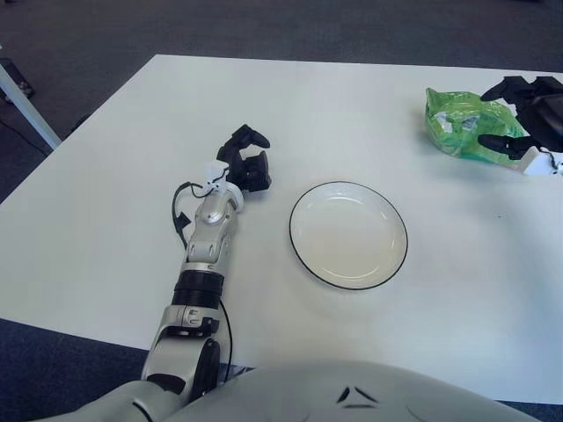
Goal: Put the snack into the plate.
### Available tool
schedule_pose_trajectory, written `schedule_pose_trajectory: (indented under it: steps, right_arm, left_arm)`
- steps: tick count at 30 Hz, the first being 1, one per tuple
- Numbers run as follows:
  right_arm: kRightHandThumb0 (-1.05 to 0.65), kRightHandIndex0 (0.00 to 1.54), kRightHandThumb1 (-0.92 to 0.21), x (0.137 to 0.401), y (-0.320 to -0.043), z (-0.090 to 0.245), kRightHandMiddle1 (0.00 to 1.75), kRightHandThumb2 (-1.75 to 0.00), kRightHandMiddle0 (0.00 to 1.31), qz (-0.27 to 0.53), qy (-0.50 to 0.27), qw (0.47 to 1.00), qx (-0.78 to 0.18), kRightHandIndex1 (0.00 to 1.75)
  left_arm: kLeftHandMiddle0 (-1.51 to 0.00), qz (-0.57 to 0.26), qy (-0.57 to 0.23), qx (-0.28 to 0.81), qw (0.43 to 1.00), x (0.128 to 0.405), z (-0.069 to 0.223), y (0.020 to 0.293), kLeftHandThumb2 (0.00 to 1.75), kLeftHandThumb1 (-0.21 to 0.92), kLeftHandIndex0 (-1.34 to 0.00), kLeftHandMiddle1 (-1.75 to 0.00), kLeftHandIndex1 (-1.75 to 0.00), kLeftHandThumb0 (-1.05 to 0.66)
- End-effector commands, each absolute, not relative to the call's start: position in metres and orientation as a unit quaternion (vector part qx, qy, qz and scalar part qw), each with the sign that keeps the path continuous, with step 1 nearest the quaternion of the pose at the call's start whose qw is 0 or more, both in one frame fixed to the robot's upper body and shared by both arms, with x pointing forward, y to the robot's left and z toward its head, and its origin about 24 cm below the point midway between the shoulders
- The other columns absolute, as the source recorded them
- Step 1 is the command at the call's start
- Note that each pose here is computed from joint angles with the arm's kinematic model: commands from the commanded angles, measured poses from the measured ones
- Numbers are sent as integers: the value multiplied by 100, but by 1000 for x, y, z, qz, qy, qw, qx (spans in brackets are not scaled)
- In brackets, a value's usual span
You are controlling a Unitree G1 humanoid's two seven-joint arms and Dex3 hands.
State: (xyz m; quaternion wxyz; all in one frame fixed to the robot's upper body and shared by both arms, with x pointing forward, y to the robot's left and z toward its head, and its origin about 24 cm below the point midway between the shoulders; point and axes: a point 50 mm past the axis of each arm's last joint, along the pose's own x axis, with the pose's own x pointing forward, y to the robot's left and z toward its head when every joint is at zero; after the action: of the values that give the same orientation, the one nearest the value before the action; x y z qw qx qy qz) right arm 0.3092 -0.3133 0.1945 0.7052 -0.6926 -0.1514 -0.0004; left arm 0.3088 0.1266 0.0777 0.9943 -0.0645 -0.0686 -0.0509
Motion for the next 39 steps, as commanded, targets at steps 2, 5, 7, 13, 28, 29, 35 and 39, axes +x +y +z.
schedule_pose_trajectory:
  steps: [2, 5, 7, 13, 28, 29, 35, 39]
  right_arm:
    - [-102, 0, -92, 319, -312, 213, 61, -97, 0, 4, -159, 692, -705, 42]
    - [-103, 0, -92, 326, -312, 220, 49, -99, 0, 6, -151, 686, -712, 22]
    - [-103, 0, -92, 330, -314, 221, 46, -99, 0, 6, -140, 686, -714, 16]
    - [-105, 0, -92, 344, -320, 219, 33, -97, 0, 4, -99, 695, -712, 1]
    - [-105, 0, -92, 365, -313, 215, 2, -94, 0, 20, -54, 726, -686, 0]
    - [-105, 0, -92, 366, -313, 215, 1, -94, 0, 21, -52, 727, -685, 0]
    - [-105, 0, -92, 372, -309, 213, 0, -96, 0, 29, -39, 731, -681, 0]
    - [-105, 0, -92, 374, -309, 211, 0, -97, 0, 37, -19, 738, -674, 0]
  left_arm:
    - [-129, -39, -33, -70, 996, 299, 53, 128, 135, 29, -64, -175, -175, -49]
    - [-131, -41, -35, -71, 996, 299, 52, 128, 136, 28, -64, -175, -175, -49]
    - [-131, -43, -35, -72, 996, 299, 52, 128, 136, 28, -64, -175, -175, -49]
    - [-131, -47, -38, -72, 996, 298, 52, 128, 136, 28, -64, -175, -175, -49]
    - [-131, -46, -49, -60, 996, 295, 52, 127, 135, 29, -63, -175, -175, -49]
    - [-132, -47, -49, -61, 996, 295, 52, 127, 134, 29, -63, -175, -175, -48]
    - [-132, -51, -48, -66, 995, 293, 52, 127, 134, 29, -63, -175, -175, -48]
    - [-132, -51, -48, -68, 995, 292, 52, 127, 134, 29, -63, -175, -175, -49]
